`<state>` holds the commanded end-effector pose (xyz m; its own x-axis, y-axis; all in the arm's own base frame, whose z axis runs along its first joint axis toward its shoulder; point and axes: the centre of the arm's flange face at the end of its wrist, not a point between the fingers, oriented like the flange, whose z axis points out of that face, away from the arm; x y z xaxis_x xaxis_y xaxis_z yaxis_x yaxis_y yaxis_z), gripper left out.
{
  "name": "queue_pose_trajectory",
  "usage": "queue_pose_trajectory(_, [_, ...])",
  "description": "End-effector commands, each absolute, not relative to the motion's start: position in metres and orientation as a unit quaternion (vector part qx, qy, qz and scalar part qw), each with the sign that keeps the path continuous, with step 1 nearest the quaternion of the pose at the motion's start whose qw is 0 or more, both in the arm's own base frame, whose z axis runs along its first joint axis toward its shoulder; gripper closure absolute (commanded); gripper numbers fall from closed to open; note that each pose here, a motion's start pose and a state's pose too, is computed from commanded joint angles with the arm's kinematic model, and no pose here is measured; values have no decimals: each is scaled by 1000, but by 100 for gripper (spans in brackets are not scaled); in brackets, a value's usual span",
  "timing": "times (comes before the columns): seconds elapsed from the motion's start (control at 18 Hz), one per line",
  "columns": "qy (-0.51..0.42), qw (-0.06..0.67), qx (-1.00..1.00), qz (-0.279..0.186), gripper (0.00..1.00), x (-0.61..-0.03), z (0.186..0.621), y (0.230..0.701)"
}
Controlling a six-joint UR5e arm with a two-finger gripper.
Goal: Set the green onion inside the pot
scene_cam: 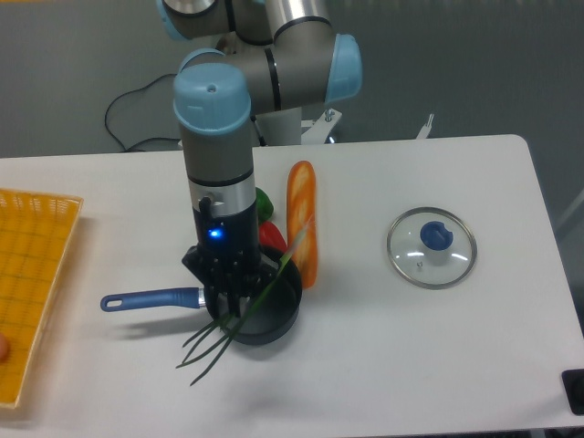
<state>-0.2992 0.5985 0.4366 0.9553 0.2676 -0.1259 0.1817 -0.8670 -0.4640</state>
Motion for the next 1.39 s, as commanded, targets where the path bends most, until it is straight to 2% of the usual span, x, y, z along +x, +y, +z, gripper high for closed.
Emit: queue_pose_trajectory(1.39, [-94, 226, -966, 79, 96, -284, 406, 656])
